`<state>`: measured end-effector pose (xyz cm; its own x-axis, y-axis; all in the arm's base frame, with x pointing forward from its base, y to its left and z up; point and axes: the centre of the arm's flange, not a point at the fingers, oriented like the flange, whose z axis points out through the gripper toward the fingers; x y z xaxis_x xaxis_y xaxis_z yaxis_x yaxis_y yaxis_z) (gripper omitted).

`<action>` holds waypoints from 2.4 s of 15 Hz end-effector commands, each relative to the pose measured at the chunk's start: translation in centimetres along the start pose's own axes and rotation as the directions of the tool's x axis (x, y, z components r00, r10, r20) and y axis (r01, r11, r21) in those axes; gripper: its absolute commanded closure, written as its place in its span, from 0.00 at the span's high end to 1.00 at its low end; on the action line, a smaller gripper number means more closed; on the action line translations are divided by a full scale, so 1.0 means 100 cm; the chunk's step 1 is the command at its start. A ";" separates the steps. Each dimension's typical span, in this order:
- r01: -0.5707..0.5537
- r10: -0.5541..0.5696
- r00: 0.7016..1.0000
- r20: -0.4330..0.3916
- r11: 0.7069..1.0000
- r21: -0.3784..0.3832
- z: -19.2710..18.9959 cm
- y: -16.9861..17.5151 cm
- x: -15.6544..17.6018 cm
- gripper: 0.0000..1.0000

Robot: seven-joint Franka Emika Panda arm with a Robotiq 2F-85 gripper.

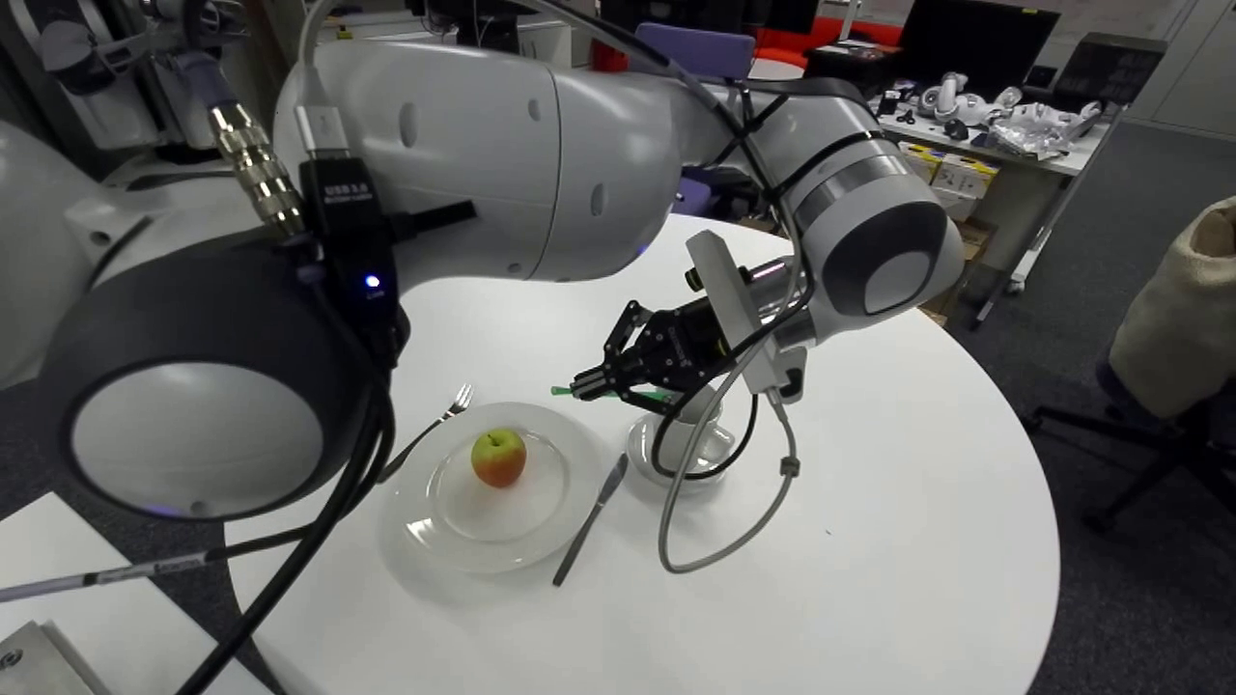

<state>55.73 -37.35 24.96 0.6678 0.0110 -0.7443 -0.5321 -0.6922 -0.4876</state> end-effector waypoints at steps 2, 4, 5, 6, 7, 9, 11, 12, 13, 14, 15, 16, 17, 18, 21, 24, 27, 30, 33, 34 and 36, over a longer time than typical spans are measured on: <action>0.002 -0.002 1.000 -0.022 1.000 0.028 0.003 0.003 -0.030 0.00; 0.007 -0.005 0.999 -0.046 0.999 0.043 -0.005 0.005 -0.037 0.00; 0.010 -0.007 0.999 -0.053 0.999 0.049 -0.007 0.006 -0.040 0.00; 0.010 -0.006 0.998 -0.065 0.998 0.057 -0.012 0.007 -0.042 0.00; 0.013 -0.008 0.997 -0.071 0.998 0.065 -0.015 0.009 -0.044 0.00; 0.016 -0.010 0.997 -0.075 0.996 0.085 -0.023 0.010 -0.046 0.00; 0.021 -0.014 0.997 -0.079 0.995 0.094 -0.026 0.011 -0.048 0.00; 0.022 -0.015 0.997 -0.081 0.995 0.097 -0.027 0.011 -0.049 0.00; 0.025 -0.016 0.997 -0.082 0.995 0.100 -0.027 0.011 -0.048 0.00; 0.026 -0.018 0.996 -0.082 0.994 0.102 -0.027 0.011 -0.048 0.00; 0.027 -0.018 0.997 -0.081 0.994 0.102 -0.028 0.010 -0.048 0.00; 0.028 -0.019 0.997 -0.080 0.994 0.102 -0.028 0.010 -0.047 0.00; 0.028 -0.019 0.997 -0.080 0.994 0.102 -0.028 0.009 -0.047 0.00; 0.028 -0.020 0.997 -0.079 0.994 0.102 -0.028 0.009 -0.047 0.00; 0.028 -0.020 0.997 -0.077 0.994 0.103 -0.029 0.008 -0.046 0.00; 0.029 -0.021 0.997 -0.075 0.994 0.104 -0.030 0.008 -0.045 0.00; 0.032 -0.024 0.997 -0.074 0.994 0.101 -0.028 0.007 -0.046 0.00; 0.032 -0.025 0.997 -0.074 0.994 0.101 -0.028 0.007 -0.046 0.00; 0.032 -0.024 0.997 -0.074 0.994 0.100 -0.028 0.006 -0.046 0.00; 0.032 -0.024 0.997 -0.073 0.995 0.100 -0.029 0.006 -0.045 0.00; 0.031 -0.024 0.997 -0.073 0.995 0.099 -0.029 0.006 -0.045 0.00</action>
<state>54.17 -40.40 27.81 0.7231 -0.0249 -0.6902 -0.5471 -0.6307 -0.5504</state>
